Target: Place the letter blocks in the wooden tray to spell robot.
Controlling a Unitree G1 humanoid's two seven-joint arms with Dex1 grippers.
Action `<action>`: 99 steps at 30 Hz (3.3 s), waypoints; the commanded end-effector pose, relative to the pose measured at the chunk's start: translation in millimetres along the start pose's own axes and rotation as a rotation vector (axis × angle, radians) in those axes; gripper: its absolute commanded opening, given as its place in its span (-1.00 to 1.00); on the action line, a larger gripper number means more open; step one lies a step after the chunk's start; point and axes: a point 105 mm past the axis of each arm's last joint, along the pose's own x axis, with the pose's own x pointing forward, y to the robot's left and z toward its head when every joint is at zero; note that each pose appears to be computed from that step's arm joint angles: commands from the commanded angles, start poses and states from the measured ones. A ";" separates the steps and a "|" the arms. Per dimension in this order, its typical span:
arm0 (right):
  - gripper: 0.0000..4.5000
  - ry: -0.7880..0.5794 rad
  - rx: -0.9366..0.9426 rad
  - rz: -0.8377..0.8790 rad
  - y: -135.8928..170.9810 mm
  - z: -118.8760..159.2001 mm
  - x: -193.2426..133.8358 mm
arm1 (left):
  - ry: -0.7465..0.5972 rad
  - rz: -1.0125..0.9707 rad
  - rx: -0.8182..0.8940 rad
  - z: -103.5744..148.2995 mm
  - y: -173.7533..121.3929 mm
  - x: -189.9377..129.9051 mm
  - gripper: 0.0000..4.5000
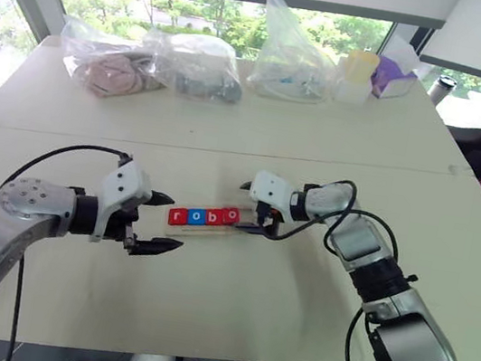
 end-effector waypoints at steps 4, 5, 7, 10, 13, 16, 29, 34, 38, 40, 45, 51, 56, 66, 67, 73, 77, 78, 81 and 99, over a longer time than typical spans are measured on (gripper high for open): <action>0.99 -0.056 -0.050 0.013 -2.0 18.3 -7.8 | -0.019 0.011 0.035 7.4 0.3 -2.5 1.00; 0.99 -0.073 -0.048 0.022 -0.1 21.5 -12.4 | -0.019 0.010 0.035 7.4 0.1 -2.6 1.00; 0.99 -0.100 -0.042 0.014 0.7 27.5 -22.6 | -0.020 0.007 0.036 8.2 -0.9 -3.3 1.00; 0.99 -0.143 0.041 -0.071 -7.0 34.9 -43.9 | -0.050 0.002 0.039 16.1 -2.2 -3.7 1.00; 0.99 -0.195 0.189 -0.226 -20.9 37.3 -67.8 | -0.127 -0.011 0.037 32.8 -3.6 -3.0 1.00; 0.99 -0.230 0.384 -0.413 -36.3 27.7 -87.5 | -0.213 -0.028 0.032 51.8 -4.0 0.5 1.00; 0.99 -0.004 0.766 -0.942 -36.1 -41.3 -102.8 | -0.246 -0.083 0.112 73.6 12.2 33.7 1.00; 0.99 0.064 0.748 -0.948 -33.9 -59.5 -96.1 | -0.189 -0.086 0.138 67.4 14.6 40.0 1.00; 0.99 0.120 0.752 -0.975 -36.3 -75.7 -93.3 | -0.197 -0.086 0.130 66.2 13.6 42.3 1.00; 0.99 0.144 0.741 -0.998 -40.1 -83.0 -92.3 | -0.201 -0.086 0.132 66.5 13.1 42.5 1.00; 0.76 0.132 0.772 -1.009 -43.9 -90.7 -87.7 | -0.217 -0.068 0.128 69.3 13.9 41.3 1.00; -0.45 0.143 0.806 -0.999 -37.9 -89.7 -81.4 | -0.214 -0.062 0.126 68.4 13.3 40.6 1.00; -0.45 0.135 0.841 -1.086 -33.9 -78.9 -88.8 | -0.213 -0.062 0.130 68.2 12.2 40.5 1.00; -0.45 0.155 1.025 -1.140 21.8 -51.2 -86.7 | -0.150 -0.163 0.157 57.1 -5.1 41.2 1.00; -0.45 0.168 1.061 -1.147 26.6 -54.3 -86.3 | -0.130 -0.179 0.168 53.7 -7.4 43.6 1.00; 0.22 0.160 1.190 -1.074 39.7 -61.8 -72.0 | -0.107 -0.214 0.189 49.2 -10.5 51.1 1.00; 0.98 0.151 1.111 -1.080 32.9 -54.2 -76.2 | -0.104 -0.218 0.188 48.6 -9.5 49.1 1.00; 0.98 0.123 1.088 -1.094 27.8 -51.2 -80.9 | -0.094 -0.226 0.177 46.3 -10.3 47.9 1.00; 0.98 0.015 0.958 -1.100 9.1 -37.1 -97.1 | -0.069 -0.253 0.158 40.6 -13.7 43.3 1.00; 0.98 -0.002 0.463 -0.229 23.6 -88.9 -143.4 | -0.170 -0.160 0.056 59.4 4.3 -4.9 1.00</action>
